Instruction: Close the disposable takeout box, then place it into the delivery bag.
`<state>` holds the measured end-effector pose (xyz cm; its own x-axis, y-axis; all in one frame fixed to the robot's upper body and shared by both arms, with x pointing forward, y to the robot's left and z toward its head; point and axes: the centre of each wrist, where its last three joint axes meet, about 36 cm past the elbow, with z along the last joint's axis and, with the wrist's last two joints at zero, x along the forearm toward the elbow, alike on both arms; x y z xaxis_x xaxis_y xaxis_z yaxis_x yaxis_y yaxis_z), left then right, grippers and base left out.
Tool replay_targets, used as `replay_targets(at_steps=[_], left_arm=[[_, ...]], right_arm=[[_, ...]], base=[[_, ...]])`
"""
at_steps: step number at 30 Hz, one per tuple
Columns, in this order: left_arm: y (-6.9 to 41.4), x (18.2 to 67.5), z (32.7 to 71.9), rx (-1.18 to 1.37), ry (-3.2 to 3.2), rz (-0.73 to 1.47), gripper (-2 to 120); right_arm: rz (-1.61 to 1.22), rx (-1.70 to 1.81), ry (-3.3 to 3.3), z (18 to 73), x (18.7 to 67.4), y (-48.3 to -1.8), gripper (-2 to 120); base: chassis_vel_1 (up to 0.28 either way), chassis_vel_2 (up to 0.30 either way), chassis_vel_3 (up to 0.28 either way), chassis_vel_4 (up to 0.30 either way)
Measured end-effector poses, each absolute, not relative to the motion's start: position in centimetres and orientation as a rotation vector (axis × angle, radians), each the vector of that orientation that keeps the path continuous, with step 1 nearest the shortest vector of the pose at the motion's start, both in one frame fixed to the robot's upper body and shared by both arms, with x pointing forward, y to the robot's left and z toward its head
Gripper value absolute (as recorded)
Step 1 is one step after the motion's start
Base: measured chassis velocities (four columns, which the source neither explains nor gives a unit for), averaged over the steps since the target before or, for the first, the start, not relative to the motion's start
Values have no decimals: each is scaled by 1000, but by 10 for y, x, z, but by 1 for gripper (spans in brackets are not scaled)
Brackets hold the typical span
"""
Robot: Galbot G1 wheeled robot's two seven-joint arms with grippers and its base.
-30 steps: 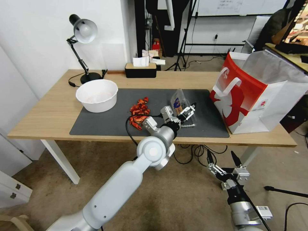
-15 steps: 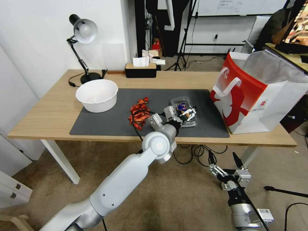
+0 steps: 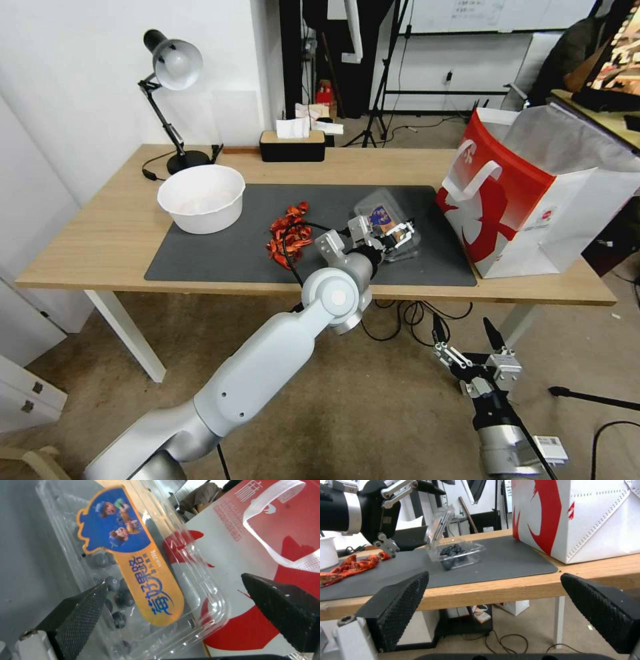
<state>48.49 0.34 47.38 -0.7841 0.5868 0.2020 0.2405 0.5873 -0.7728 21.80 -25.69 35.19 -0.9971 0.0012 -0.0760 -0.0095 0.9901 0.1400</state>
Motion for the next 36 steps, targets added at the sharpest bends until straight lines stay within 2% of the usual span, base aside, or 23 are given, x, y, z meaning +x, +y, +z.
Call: replay_targets(at_steps=[15, 18, 20, 21, 22, 28, 29, 30, 33, 34, 36], left_arm=[[-5, 502, 483, -703, -2417, 1071, 97], [-11, 507, 483, -704, -2424, 1058, 83], [-12, 508, 483, -702, -2426, 1054, 80], [-15, 511, 481, -697, -2433, 1037, 74], [-15, 511, 481, -697, -2433, 1037, 74], [-19, 516, 474, -688, -2446, 983, 51], [-21, 517, 471, -689, -2452, 948, 46], [-21, 517, 471, -689, -2452, 948, 46], [-23, 516, 459, -694, -2481, 825, 31], [-23, 516, 459, -694, -2481, 825, 31], [-24, 515, 454, -705, -2478, 750, 20]], right_arm=[[217, 13, 3054, 354, 211, -255, 100], [212, 12, 3051, 355, 210, -254, 100], [211, 11, 3050, 356, 210, -254, 100], [208, 9, 3047, 357, 210, -254, 100], [208, 9, 3047, 357, 210, -254, 100], [204, 11, 3047, 359, 208, -252, 100], [203, 10, 3047, 359, 208, -252, 100], [203, 10, 3047, 359, 208, -252, 100], [200, 10, 3048, 359, 207, -251, 100], [200, 10, 3048, 359, 207, -251, 100], [201, 11, 3047, 359, 207, -250, 100]], base=[[0, 0, 0, 0], [0, 0, 0, 0], [0, 0, 0, 0], [0, 0, 0, 0], [0, 0, 0, 0], [0, 0, 0, 0], [0, 0, 0, 0], [0, 0, 0, 0], [0, 0, 0, 0], [0, 0, 0, 0], [0, 0, 0, 0]])
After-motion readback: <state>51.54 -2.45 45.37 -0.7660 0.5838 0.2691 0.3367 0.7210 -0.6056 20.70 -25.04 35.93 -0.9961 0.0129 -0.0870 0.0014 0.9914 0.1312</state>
